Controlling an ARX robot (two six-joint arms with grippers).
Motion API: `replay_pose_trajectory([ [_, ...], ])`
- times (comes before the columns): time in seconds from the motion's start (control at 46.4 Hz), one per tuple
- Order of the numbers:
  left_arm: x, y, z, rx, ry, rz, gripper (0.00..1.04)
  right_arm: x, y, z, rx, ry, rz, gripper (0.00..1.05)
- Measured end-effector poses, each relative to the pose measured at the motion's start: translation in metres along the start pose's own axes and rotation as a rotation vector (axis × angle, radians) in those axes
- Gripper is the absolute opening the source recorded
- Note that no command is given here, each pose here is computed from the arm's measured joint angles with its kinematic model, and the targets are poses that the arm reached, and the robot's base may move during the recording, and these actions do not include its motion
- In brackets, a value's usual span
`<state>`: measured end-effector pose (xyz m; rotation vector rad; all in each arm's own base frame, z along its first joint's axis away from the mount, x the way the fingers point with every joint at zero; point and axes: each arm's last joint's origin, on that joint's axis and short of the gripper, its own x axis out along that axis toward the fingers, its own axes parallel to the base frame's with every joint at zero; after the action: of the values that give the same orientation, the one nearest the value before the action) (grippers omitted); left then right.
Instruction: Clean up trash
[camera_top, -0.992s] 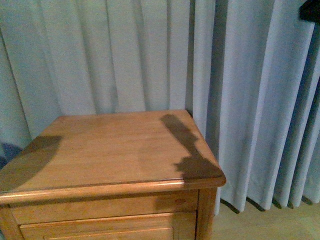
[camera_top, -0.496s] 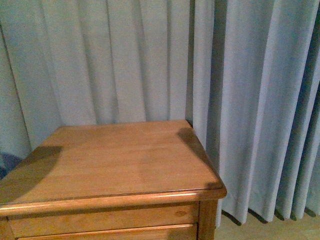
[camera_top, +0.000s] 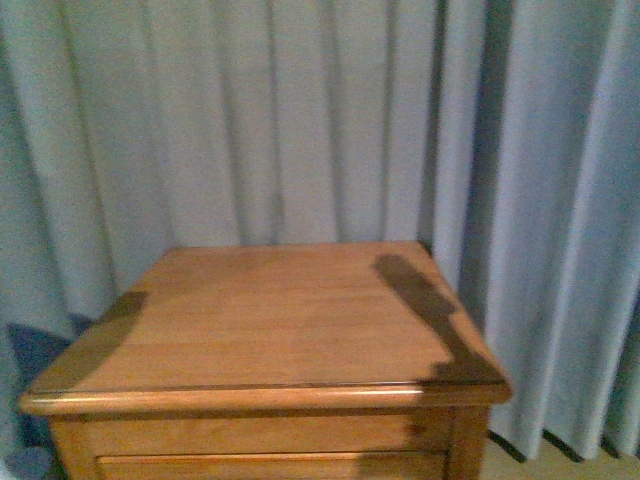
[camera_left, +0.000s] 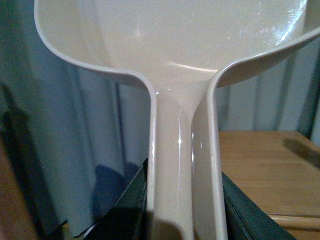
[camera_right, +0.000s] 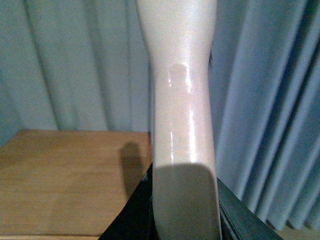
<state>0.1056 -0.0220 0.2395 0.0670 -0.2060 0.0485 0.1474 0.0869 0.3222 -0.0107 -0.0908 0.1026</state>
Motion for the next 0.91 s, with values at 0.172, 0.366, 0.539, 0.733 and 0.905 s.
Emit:
replay_pose_trajectory([
  [0.172,-0.0004,0.0006,0.0000,-0.002,-0.001,0.016,0.27,-0.0005,0.0007,0.0001,-0.002,-0.002,0.017,0.19],
  [0.366,-0.0004,0.0005,-0.0005,-0.001,0.001,0.014,0.27,0.0011,0.0015,-0.0027,-0.009,0.010,0.014,0.19],
  [0.539,-0.0005,0.0007,-0.0005,-0.002,0.001,0.019,0.27,0.0008,0.0014,-0.0026,-0.009,0.009,0.015,0.19],
  [0.733,-0.0005,0.0005,-0.0010,-0.001,0.002,0.016,0.27,0.0007,0.0017,-0.0028,-0.009,0.010,0.020,0.19],
  [0.905,-0.0006,0.0005,-0.0014,-0.001,0.003,0.016,0.27,0.0008,0.0015,-0.0029,-0.009,0.010,0.015,0.19],
])
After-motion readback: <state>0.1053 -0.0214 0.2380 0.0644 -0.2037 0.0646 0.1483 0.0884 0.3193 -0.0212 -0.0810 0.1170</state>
